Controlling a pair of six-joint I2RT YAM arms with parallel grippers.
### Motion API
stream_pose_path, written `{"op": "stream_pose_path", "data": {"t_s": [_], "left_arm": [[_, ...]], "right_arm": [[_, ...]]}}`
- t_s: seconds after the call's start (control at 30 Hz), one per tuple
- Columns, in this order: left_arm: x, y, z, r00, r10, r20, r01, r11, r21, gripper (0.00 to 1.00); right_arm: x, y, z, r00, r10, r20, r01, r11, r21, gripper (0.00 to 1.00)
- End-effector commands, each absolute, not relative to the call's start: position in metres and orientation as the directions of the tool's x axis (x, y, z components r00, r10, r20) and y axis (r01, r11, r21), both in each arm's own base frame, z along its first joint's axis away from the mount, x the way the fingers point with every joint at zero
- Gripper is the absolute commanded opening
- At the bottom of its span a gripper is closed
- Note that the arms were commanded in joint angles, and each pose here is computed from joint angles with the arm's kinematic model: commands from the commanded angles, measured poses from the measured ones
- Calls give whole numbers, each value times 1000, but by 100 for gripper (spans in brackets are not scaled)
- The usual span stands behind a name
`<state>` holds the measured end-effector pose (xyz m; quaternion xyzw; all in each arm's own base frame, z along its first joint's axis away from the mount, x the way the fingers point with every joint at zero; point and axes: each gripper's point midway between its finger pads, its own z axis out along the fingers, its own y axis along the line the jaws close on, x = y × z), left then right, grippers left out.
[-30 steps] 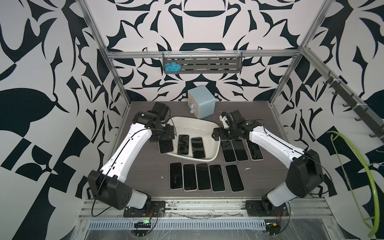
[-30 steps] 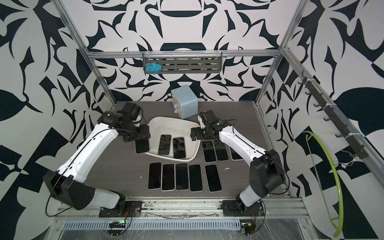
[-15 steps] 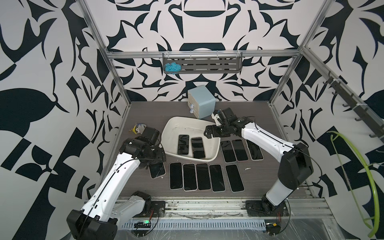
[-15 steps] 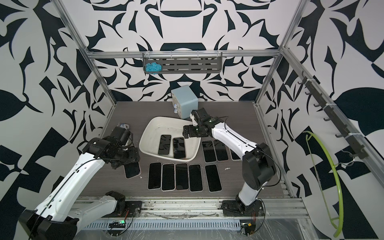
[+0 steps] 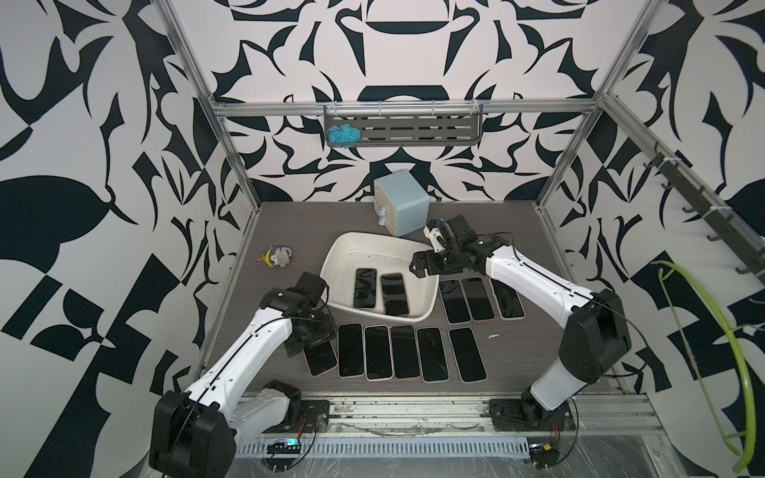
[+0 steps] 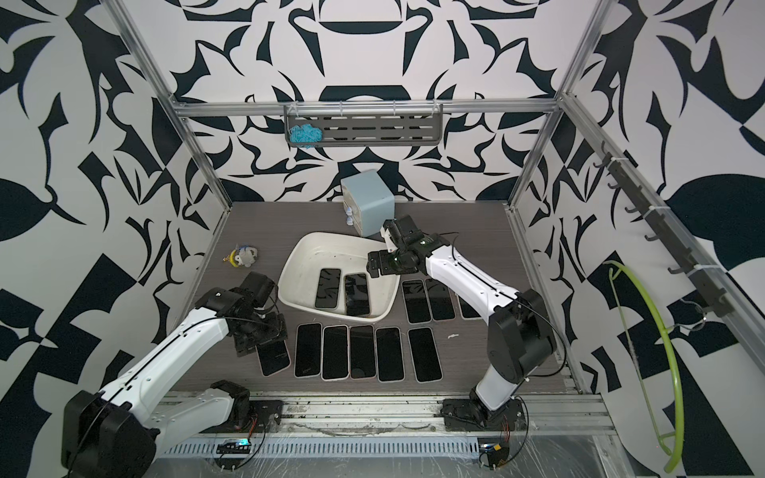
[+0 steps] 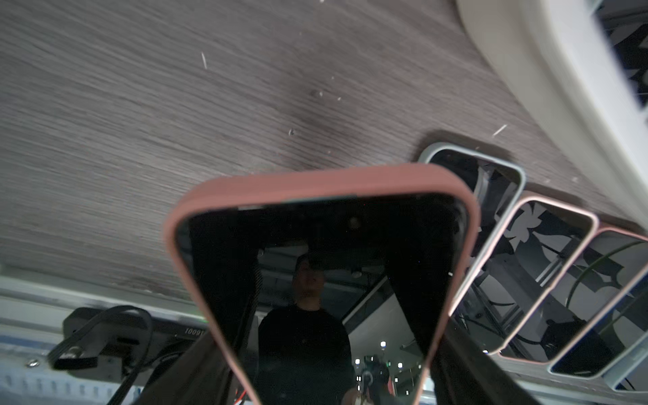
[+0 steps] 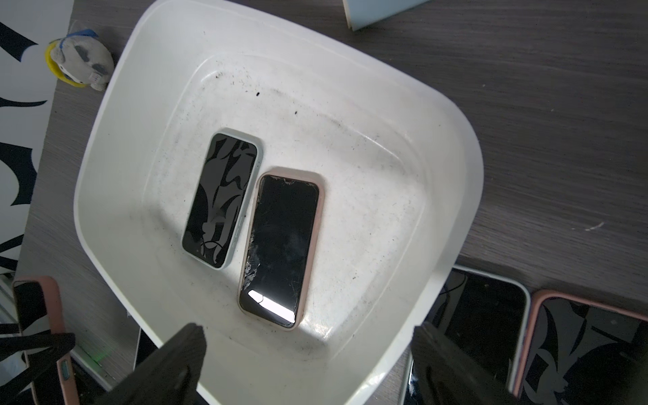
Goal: Take the phone out of the storage box
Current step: Place the phone at the center of the board.
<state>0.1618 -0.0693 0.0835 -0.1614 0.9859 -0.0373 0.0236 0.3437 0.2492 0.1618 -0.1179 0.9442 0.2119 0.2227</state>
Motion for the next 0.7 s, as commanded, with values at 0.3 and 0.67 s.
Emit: {"op": "stream_pose_path", "data": {"t_s": [0.3,0.67], "left_arm": [[182,-76,89,-975,-203,85,-205,979,-11,72],[187,-78,77,-974,-139,180,-141,990,4,73]], "right_arm": [[329,235,156,-848,-100,-521,-315,885,342,97],[334,235,163,-834,-113,-540,-330,887,323,97]]}}
